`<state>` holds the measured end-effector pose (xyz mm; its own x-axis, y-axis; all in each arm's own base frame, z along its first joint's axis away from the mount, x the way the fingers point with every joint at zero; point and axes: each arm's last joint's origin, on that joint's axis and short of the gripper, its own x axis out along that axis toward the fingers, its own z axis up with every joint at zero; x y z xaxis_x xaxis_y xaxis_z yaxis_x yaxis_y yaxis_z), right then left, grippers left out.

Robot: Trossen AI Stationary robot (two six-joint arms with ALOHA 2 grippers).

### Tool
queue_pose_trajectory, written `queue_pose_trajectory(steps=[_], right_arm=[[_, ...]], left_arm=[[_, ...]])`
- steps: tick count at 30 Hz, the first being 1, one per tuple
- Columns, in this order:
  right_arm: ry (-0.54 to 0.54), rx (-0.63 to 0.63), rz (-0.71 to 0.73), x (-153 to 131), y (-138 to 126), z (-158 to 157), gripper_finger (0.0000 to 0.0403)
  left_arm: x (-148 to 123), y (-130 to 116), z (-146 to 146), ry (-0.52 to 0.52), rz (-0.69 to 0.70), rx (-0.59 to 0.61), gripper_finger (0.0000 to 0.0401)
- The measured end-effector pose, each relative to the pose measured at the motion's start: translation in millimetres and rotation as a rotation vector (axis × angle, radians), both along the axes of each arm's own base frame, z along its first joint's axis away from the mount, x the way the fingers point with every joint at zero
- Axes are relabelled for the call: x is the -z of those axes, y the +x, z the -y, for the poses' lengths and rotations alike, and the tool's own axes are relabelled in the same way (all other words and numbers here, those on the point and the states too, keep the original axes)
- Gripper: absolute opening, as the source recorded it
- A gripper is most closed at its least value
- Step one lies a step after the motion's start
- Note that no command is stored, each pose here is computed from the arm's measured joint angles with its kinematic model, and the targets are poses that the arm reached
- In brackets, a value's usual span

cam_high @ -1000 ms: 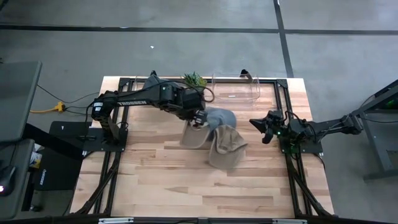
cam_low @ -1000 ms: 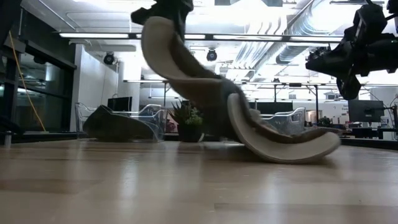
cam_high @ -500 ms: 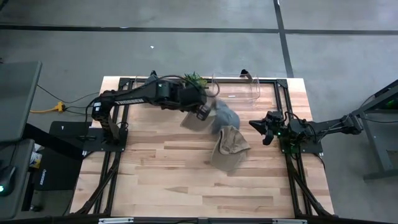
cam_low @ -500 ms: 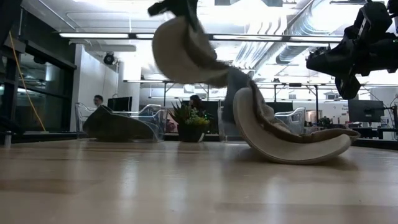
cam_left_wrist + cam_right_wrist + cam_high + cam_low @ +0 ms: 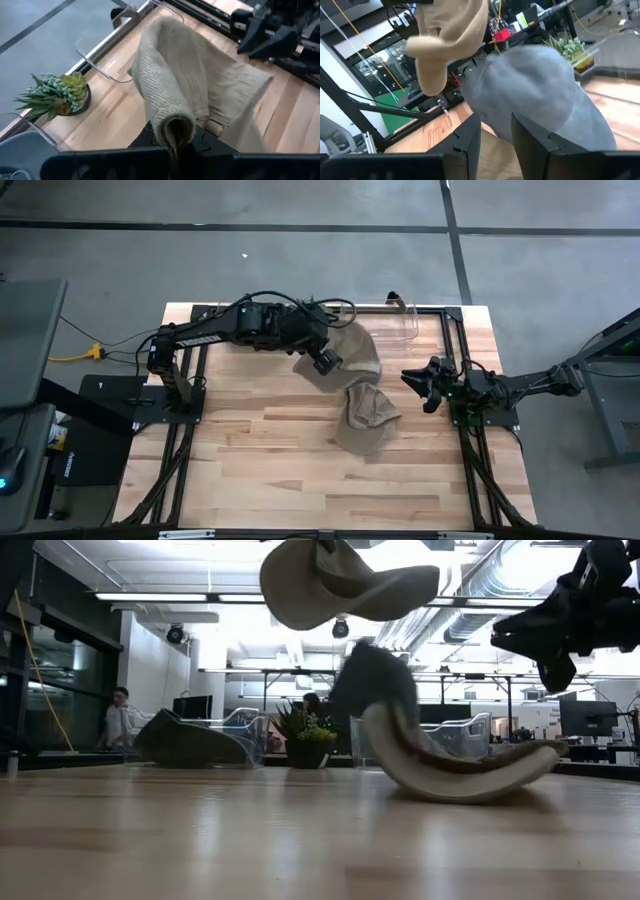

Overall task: Pick & Place hat
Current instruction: Put the left brown cap into the right transparent bin

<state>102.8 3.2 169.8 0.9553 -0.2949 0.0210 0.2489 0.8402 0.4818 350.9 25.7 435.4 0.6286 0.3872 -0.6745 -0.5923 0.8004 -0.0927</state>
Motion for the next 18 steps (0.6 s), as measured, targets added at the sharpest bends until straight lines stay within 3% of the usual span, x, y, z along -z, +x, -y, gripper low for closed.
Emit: queue_pose_trajectory(steps=[6,18], right_arm=[[0.009,0.002,0.039,-16,-2,1,0.0127],[0.067,-0.039,-0.132,-75,-12,10,0.0176]], left_arm=[[4,5,1,-0.032,-0.015,0.063,0.0],[11,14,3,-0.056,-0.032,0.164,0.0]])
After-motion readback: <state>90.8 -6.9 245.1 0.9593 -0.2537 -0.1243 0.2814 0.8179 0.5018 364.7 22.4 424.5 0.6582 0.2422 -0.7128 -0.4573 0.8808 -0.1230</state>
